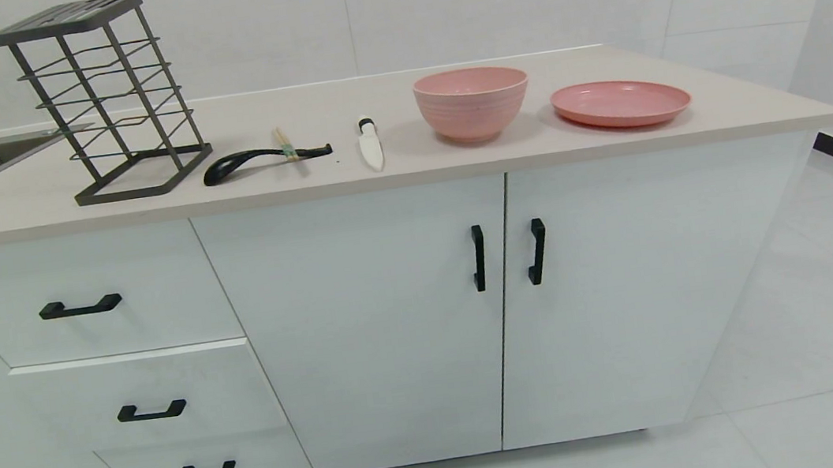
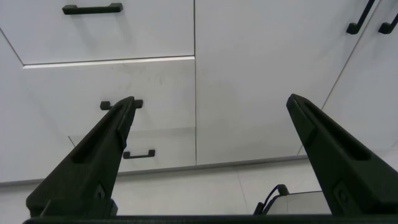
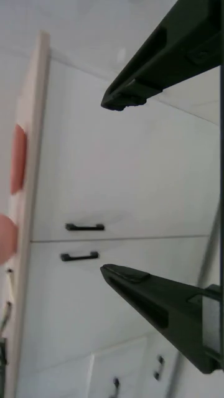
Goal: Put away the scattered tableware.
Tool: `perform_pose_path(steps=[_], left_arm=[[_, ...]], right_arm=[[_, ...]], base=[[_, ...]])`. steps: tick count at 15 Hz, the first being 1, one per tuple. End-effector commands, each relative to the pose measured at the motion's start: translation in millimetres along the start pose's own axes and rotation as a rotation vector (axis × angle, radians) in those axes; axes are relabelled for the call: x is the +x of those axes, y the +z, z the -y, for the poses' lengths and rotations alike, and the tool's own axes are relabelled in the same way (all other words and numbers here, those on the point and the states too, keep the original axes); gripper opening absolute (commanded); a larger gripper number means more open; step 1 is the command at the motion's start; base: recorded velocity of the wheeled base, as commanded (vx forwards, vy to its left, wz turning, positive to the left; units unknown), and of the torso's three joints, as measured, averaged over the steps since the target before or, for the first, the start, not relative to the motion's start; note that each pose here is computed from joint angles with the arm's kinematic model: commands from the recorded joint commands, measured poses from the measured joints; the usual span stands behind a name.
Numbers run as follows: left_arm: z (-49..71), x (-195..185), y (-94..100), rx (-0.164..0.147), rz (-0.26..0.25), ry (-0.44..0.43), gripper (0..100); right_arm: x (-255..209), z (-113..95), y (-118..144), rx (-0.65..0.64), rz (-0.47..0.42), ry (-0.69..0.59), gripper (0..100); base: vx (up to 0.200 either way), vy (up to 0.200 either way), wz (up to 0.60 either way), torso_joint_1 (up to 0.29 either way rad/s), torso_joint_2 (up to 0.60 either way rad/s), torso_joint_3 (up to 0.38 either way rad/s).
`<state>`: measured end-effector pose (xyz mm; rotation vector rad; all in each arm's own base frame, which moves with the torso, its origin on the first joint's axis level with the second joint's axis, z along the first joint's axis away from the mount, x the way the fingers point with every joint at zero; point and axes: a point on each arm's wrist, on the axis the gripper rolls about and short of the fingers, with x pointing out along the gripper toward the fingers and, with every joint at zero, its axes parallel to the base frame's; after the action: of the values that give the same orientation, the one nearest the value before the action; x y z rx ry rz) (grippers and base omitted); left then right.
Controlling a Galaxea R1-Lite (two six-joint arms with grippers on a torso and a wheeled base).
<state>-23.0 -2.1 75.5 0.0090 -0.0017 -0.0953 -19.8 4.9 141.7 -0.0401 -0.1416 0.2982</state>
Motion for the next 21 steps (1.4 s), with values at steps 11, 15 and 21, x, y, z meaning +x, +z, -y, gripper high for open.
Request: perform_pose_path(steps=[11,15,21], left_arm=[[0.0,0,0.0,0.000,-0.001,0.000,100],[0.0,0,0.5,0.002,0.000,0.000,100],[0.0,0,0.5,0.000,0.000,0.000,100]], right_arm=[[98,16,0,0.122,-0.455,0.163,100],[139,16,-12,0.098,-0.498,0.213,100],[205,2,-49,0.083,-0.524,0.317,100]], base=[[0.000,0.000,0.00,0.000,0.00,0.000],[0.000,0.000,0.00,0.000,0.00,0.000],[0.000,0.000,0.00,0.000,0.00,0.000]])
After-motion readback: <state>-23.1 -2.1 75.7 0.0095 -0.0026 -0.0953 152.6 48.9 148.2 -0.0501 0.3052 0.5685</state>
